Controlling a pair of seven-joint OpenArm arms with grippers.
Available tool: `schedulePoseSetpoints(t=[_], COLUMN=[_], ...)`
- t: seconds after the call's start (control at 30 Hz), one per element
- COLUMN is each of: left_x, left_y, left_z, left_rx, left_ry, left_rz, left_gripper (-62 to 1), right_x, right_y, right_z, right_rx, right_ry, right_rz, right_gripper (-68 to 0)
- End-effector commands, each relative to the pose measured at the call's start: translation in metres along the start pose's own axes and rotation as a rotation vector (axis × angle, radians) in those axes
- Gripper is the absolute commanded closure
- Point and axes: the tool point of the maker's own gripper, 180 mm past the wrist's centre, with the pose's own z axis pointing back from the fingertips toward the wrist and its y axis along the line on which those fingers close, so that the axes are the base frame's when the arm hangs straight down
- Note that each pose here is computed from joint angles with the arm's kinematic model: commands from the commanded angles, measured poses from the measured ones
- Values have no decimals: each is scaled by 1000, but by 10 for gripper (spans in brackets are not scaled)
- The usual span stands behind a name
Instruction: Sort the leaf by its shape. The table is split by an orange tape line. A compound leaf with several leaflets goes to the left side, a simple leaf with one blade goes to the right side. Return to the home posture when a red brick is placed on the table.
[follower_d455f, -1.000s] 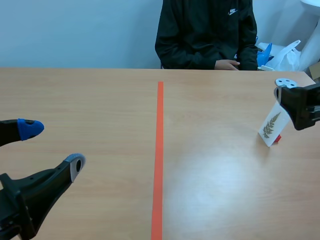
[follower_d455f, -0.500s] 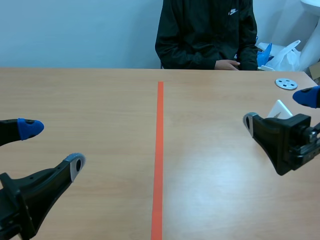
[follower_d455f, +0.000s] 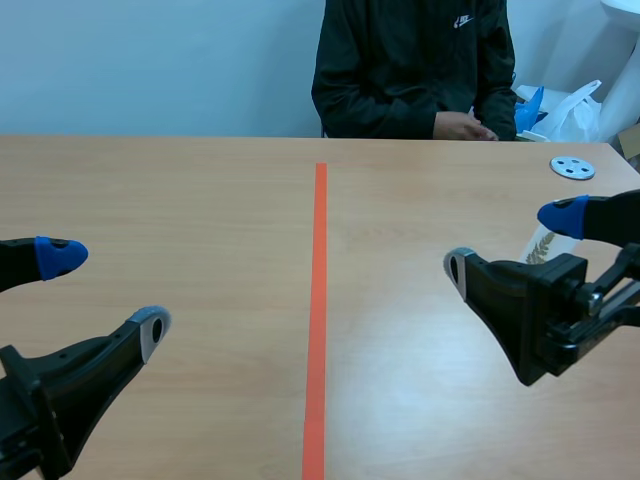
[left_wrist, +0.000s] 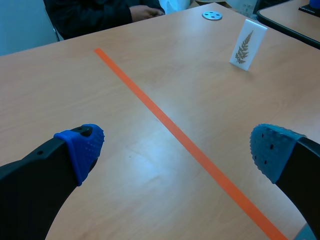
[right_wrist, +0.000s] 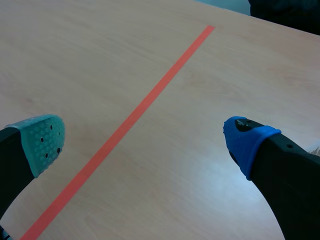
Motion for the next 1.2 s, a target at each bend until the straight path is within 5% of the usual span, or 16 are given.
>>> schedulePoseSetpoints(t=[0.0, 1.17], left_x=[9, 9], left_y=[-2, -2], left_z=[-1, -1], left_rx=[-2, -2], left_ry=[-36, -36], left_rz=[5, 5], left_gripper=[-623, -623], right_x=[9, 1], right_y=[-2, 10], right_z=[0, -4], right_rx=[2, 66], right_ry=[-30, 22], right_rz=[11, 54], right_gripper=[-679, -679])
